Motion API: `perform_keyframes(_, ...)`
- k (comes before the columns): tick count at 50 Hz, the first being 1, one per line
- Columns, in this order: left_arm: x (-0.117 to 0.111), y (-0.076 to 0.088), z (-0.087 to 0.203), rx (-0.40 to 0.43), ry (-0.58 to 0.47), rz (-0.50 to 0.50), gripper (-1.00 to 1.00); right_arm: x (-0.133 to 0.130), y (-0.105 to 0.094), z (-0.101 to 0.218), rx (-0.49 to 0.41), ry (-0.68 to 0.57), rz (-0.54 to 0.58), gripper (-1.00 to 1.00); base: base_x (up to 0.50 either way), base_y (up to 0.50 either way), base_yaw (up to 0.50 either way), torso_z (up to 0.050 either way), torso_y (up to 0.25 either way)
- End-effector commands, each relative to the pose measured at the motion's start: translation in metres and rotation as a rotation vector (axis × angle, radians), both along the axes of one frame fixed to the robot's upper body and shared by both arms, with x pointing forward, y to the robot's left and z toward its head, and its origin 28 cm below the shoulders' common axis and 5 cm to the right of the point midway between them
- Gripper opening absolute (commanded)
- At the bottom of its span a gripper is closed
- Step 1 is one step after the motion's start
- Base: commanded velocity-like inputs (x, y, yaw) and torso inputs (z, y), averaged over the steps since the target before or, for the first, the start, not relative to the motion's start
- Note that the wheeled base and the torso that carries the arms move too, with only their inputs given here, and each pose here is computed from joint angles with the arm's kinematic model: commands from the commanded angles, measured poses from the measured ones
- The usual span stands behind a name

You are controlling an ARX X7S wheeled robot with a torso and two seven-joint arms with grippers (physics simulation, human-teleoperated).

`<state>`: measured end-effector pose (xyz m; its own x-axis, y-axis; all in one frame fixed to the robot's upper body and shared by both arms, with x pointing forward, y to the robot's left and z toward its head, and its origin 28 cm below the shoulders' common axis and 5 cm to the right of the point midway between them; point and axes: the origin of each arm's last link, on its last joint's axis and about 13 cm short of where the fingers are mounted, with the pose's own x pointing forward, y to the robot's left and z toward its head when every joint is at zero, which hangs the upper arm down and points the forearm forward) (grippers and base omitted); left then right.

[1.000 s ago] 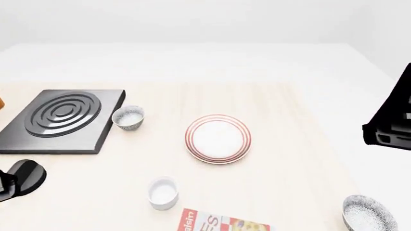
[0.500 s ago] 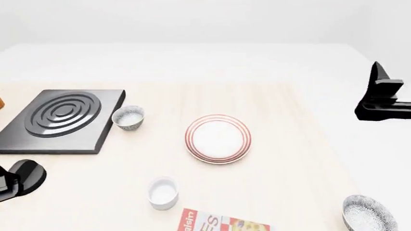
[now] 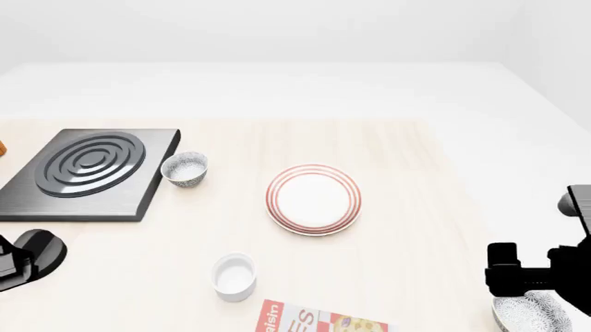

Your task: Pick the akita bowl next to the cookies box and place it on the plate.

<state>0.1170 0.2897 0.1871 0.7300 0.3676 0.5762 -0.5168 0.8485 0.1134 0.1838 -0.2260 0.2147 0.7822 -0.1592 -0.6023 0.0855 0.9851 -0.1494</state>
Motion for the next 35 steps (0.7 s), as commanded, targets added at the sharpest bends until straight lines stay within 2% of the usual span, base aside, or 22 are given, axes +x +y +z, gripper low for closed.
perform_keyframes(1, 0.0, 0.0, 0.0, 0.0, -0.002, 0.002, 1.0, -0.009, -0.011, -0.019, 0.038, 0.229, -0.014, 1.0, 0.0, 0.0, 0.0, 0.0, 0.0)
perform_keyframes(16, 0.0, 0.001, 0.0, -0.001, 0.002, 0.004, 1.0, -0.011, -0.016, -0.043, 0.139, 0.33, -0.029, 1.0, 0.0, 0.0, 0.0, 0.0, 0.0)
perform_keyframes(35, 0.0, 0.0, 0.0, -0.001, 0.004, -0.002, 1.0, -0.007, -0.014, -0.039, 0.179, 0.282, -0.004, 1.0, 0.0, 0.0, 0.0, 0.0, 0.0)
